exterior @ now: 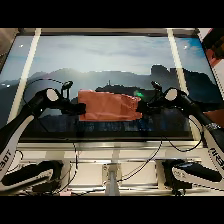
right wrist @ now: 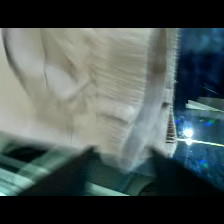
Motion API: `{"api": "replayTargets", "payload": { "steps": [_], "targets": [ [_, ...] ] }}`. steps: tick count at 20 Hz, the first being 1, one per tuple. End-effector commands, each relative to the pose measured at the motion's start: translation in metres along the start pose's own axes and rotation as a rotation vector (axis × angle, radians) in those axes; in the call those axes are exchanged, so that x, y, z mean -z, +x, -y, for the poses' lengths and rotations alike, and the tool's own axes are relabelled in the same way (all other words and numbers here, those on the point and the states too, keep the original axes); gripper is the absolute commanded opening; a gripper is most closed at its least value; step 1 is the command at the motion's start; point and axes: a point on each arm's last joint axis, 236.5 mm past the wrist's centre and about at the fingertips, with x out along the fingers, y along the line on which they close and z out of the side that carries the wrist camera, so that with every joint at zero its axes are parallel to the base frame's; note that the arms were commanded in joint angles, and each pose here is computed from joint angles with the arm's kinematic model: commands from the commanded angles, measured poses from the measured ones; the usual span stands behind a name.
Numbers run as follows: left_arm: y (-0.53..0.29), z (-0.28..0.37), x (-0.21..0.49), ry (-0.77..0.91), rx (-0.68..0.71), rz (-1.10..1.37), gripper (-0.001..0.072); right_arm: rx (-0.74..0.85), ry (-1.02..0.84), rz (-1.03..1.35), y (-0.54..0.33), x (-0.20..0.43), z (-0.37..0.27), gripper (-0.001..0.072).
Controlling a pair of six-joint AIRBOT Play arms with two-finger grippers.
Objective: Fold the clothes and pants, and hang the long-sleeved shirts on hangers.
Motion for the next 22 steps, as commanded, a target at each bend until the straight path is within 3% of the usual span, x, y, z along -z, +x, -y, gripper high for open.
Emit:
{"api": "replayTargets", "payload": {
  "steps": [1, 3, 5, 7, 11, 13, 14, 16, 22],
  "targets": [
    [-0.001, 0.002, 0.018, -0.007, 0.012, -0.078, 0.0539, -0.016, -0.148, -0.089, -0.001, 0.021, -0.003, 0.0525],
    [-0.004, 0.003, 0.021, -0.005, 0.015, -0.095, 0.0532, -0.012, -0.173, -0.095, -0.005, 0.021, 0.000, 0.0521],
    [-0.015, 0.003, 0.016, -0.009, 0.022, -0.099, 0.0471, 0.003, -0.168, -0.048, -0.017, 0.002, 0.006, 0.0518],
    [-0.035, 0.000, 0.002, -0.017, 0.022, -0.060, 0.0471, 0.004, -0.132, 0.022, -0.040, -0.026, 0.016, 0.0518],
    [-0.093, -0.013, -0.036, -0.049, 0.019, 0.119, 0.0471, 0.000, 0.058, 0.169, -0.094, -0.070, 0.074, 0.0516],
    [-0.113, -0.022, -0.045, -0.070, 0.011, 0.187, 0.0471, -0.078, 0.155, 0.146, -0.098, -0.065, 0.094, 0.0519],
    [-0.117, -0.025, -0.046, -0.079, 0.009, 0.199, 0.0471, -0.135, 0.176, 0.104, -0.091, -0.057, 0.095, 0.0530],
    [-0.116, -0.027, -0.046, -0.086, 0.008, 0.201, 0.0471, -0.192, 0.217, 0.020, -0.062, -0.040, 0.095, 0.0682],
    [-0.108, -0.024, -0.045, -0.082, 0.014, 0.176, 0.0471, -0.291, 0.319, -0.056, 0.023, -0.039, 0.060, 0.0680]
  ]
}}
